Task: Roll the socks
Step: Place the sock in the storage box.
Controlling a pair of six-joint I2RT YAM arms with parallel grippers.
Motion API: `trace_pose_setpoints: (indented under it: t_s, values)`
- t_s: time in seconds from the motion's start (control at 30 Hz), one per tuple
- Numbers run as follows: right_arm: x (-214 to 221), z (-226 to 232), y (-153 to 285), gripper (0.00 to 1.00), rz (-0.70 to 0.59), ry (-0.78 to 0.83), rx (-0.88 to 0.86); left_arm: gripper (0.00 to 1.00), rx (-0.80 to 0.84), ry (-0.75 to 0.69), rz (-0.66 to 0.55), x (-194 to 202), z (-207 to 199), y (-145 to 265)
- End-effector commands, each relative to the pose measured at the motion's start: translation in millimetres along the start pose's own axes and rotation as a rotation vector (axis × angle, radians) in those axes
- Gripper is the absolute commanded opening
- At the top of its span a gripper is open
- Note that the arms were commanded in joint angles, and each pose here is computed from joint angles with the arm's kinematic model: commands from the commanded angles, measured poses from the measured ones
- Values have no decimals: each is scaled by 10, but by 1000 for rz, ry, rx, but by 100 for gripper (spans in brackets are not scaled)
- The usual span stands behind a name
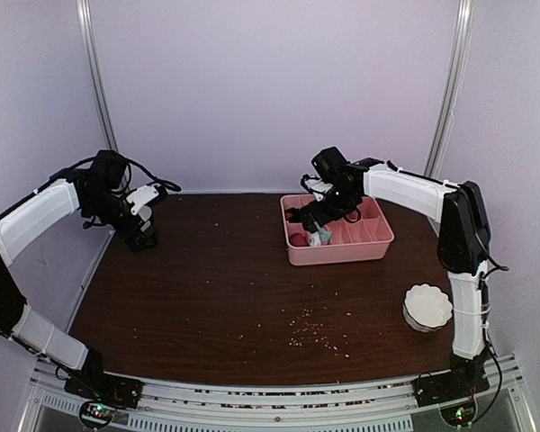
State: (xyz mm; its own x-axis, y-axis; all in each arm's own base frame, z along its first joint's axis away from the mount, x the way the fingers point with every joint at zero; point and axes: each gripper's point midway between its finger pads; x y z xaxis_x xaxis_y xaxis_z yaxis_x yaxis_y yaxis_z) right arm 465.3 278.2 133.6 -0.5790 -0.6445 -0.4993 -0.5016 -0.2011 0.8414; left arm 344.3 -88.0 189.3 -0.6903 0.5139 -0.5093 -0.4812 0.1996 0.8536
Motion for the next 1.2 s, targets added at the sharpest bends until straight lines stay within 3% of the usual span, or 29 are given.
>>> trace_pose_setpoints:
  t_s: [0.0, 0.1, 0.3, 0.43, 0.53, 0.8, 1.17]
  values:
    - [-298, 54, 509, 100, -125, -37, -76, 98, -28, 9, -40, -45, 62, 83]
    - [-305, 76, 542, 97, -156, -73, -107, 98, -31, 7, -40, -37, 64, 79]
    - [-178, 75, 294, 56, -134, -173, -166, 98, -31, 11, -39, -42, 70, 48]
    - [-149, 216, 164, 49, -138, -195, -245, 98, -36, 12, -31, -12, 74, 17]
    - [-116, 290, 70, 37, -122, -204, -283, 98, -48, 13, -29, -5, 94, 16]
    - [50, 410, -243, 33, -61, -242, -325, 98, -59, 13, -34, -40, 129, 28]
    - [382, 329, -452, 40, 8, -300, -311, 98, -59, 16, -26, -21, 130, 20]
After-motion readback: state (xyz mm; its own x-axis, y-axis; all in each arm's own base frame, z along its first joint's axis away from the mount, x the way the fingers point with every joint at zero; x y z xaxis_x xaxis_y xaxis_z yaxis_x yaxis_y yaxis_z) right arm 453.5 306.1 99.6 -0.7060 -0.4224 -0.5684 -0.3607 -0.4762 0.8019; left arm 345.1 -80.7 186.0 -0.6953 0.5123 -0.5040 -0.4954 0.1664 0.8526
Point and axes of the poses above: each gripper's point midway between its finger pads, its own y axis back along the fingers, its own z axis along the line the jaws close on, x = y × z, and after that the axes turned 13 degrees about y, right-handed
